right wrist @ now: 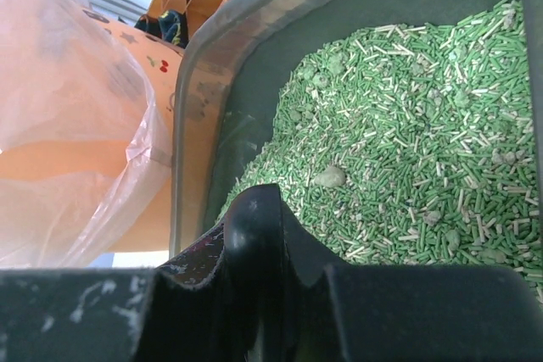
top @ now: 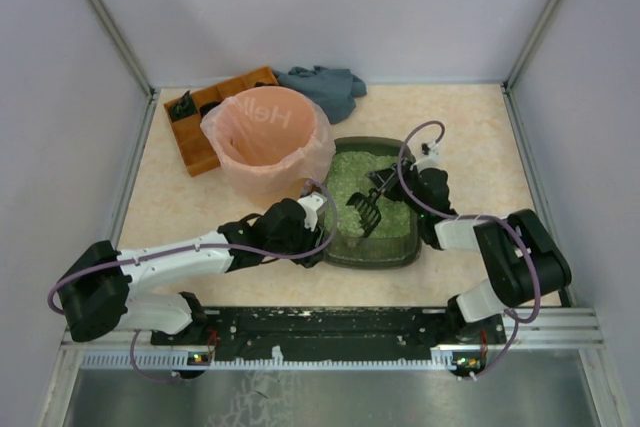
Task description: Clean the litter box
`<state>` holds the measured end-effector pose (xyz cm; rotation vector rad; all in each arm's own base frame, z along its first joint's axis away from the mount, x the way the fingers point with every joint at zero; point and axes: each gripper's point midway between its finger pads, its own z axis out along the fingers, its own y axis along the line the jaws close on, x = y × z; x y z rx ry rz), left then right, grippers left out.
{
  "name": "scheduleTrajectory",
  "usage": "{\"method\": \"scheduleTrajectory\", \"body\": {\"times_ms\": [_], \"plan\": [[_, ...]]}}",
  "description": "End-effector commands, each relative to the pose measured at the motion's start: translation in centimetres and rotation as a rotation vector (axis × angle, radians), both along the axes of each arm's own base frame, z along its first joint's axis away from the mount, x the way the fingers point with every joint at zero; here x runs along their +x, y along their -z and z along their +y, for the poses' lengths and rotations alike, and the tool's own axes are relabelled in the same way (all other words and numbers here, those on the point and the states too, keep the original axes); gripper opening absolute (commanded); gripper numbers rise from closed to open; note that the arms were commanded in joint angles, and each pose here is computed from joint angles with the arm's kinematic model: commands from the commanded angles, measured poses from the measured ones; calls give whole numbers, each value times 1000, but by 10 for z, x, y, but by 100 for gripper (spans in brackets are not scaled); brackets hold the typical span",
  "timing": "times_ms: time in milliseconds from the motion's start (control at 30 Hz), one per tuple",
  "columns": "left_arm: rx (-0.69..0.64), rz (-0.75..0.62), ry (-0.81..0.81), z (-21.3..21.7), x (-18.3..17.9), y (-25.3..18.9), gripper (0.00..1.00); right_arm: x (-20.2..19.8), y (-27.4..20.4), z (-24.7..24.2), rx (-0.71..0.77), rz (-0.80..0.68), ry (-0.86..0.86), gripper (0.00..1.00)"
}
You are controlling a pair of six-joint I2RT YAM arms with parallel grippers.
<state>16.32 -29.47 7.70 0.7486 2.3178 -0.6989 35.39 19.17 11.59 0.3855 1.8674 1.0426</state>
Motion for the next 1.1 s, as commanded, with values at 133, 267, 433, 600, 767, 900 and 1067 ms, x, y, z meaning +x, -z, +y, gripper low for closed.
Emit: {"method": "scheduleTrajectory", "body": {"times_ms": [133,267,433,600,767,900,1067], "plan": [[-52,-38,39,-14,2,-17,49,24,-52,-18,39,-127,93,0],[-52,-37,39,-14,2,-16,49,24,-49,-27,36,-97,125,0],[-52,-37,39,-14,1,-16,49,21,-43,-39,45,-54,179,0],[-54,-35,37,-14,1,-15,49,18,-38,-50,73,-27,234,0],[-53,-33,38,-14,1,-15,49,16,-37,-58,125,-15,283,0],[-52,-33,37,-13,1,-15,49,14,-36,-62,150,-13,303,0],[-49,-35,33,-12,1,-14,48,10,-38,-66,176,-26,307,0]]}}
